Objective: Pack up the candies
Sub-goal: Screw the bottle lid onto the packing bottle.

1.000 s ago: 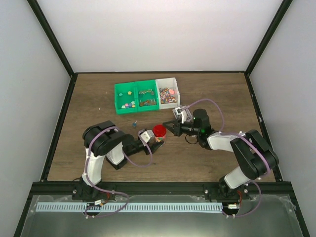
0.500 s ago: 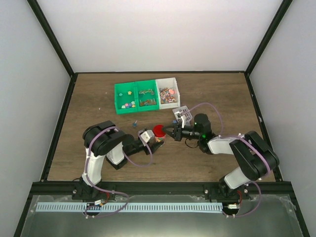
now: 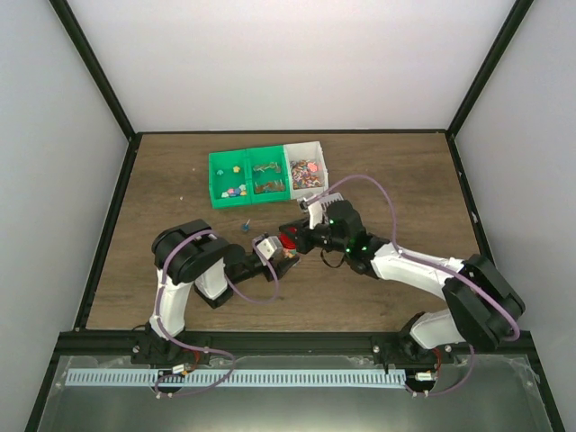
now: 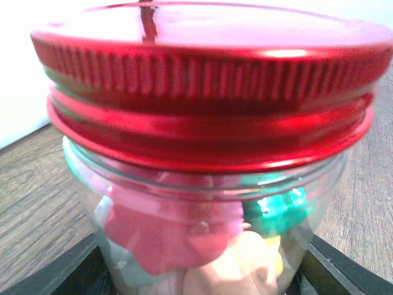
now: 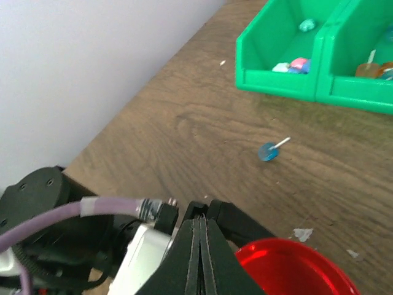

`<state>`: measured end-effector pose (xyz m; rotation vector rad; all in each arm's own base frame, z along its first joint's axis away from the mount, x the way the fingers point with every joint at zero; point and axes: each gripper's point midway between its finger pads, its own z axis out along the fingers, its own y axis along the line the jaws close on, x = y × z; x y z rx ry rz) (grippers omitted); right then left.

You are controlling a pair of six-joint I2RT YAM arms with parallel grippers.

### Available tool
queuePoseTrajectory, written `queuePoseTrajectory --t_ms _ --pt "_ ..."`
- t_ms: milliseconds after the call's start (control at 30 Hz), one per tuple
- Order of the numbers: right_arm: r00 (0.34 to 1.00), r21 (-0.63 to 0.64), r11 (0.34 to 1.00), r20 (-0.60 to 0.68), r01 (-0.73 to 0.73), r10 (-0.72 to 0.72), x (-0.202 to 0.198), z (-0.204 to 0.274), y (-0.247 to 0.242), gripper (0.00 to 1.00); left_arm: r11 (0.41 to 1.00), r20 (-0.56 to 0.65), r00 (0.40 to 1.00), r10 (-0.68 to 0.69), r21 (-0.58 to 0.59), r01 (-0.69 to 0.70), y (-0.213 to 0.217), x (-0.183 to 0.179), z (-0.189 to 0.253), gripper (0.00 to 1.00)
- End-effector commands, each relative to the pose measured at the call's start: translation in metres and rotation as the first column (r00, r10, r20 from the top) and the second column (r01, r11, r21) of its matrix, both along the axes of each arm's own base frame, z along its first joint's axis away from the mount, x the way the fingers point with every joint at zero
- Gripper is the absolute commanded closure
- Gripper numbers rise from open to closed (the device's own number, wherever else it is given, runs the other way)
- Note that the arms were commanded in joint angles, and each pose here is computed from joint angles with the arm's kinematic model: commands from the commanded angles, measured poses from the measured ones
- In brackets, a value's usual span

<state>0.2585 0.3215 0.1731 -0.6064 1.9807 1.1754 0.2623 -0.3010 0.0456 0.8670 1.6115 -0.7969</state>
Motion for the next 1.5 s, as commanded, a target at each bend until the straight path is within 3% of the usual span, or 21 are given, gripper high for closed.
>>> queuePoseTrajectory --t_ms 0,400,700,1100,1367,1467 --pt "0.984 -0.196 0.965 0.049 0.175 -0.169 0.018 -0.012 -0.010 0.99 0.998 0.034 0.999 0.037 -0.049 -0.035 0.013 -0.003 0.000 0.35" --pt "0.978 -0.297 0.934 0.004 0.201 -0.210 0.018 -0.047 -0.009 0.99 0.998 0.032 0.998 0.046 -0.037 -0.045 0.016 -0.003 -0.003 0.35" --pt "0.978 -0.127 0.972 0.094 0.199 -0.188 0.006 0.012 -0.013 0.99 0.998 0.031 0.998 0.048 -0.036 -0.047 0.016 -0.003 -0.003 0.35" --pt "0.987 -0.177 0.971 0.021 0.163 -0.162 -0.004 -0.032 -0.015 0.99 0.998 0.026 0.998 0.049 -0.033 -0.048 0.017 -0.003 -0.005 0.35" --pt "0.983 -0.122 0.977 0.073 0.177 -0.169 -0.002 -0.003 -0.015 0.99 0.998 0.024 0.999 0.047 -0.035 -0.046 0.017 -0.003 -0.005 0.35" --pt "0.967 -0.113 0.963 0.105 0.245 -0.234 0.009 0.008 -0.023 0.99 0.998 0.024 0.999 0.045 -0.034 -0.044 0.017 -0.003 -0.005 0.35"
